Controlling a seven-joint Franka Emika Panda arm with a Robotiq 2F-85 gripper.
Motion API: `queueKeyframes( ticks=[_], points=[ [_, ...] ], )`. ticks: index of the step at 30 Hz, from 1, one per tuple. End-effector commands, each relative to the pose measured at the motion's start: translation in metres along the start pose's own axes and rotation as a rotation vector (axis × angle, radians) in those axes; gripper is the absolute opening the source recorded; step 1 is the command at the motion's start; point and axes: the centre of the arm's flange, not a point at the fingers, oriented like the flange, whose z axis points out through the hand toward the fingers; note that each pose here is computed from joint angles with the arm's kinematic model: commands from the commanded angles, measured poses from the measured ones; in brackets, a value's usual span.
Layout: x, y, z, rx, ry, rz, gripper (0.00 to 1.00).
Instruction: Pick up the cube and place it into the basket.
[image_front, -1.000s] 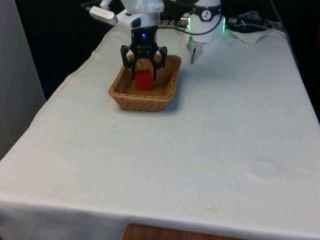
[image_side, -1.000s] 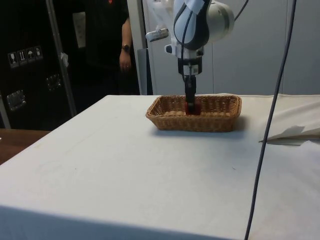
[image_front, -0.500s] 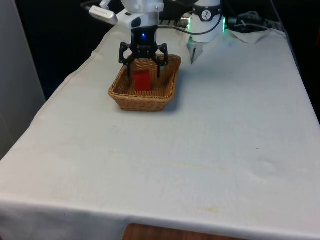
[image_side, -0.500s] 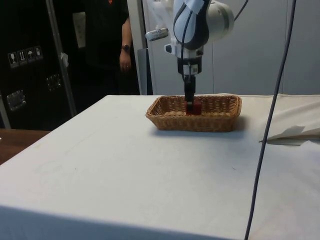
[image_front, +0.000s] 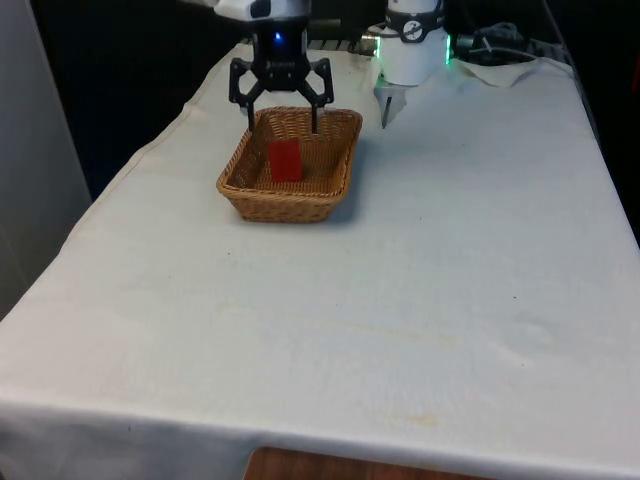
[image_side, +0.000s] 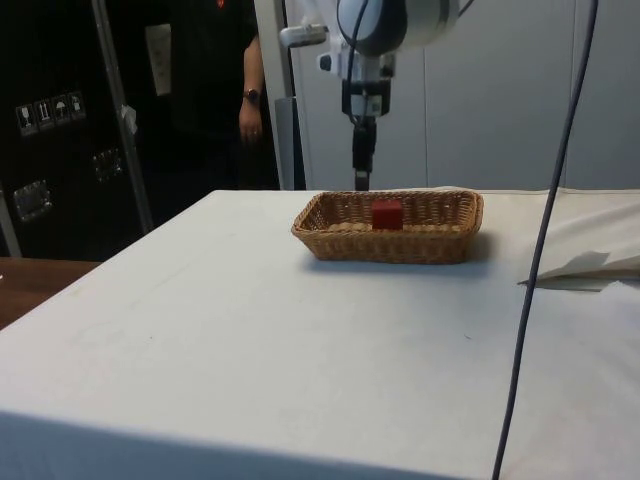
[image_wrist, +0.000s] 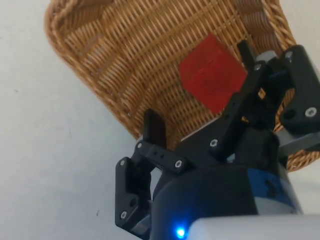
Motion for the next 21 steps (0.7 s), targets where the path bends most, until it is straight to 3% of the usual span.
queueKeyframes(
  ticks=[1, 3, 4, 20, 21],
  points=[
    [0.003, 0.003, -0.003, -0.008, -0.009, 0.003, 1.0],
    [0.005, 0.001, -0.005, 0.002, 0.003, 0.001, 1.0],
    [0.008, 0.004, -0.008, -0.004, -0.006, 0.004, 1.0],
    [0.049, 0.011, -0.039, 0.012, 0.019, 0.012, 1.0],
    [0.045, 0.011, -0.038, 0.008, 0.021, 0.008, 1.0]
  ],
)
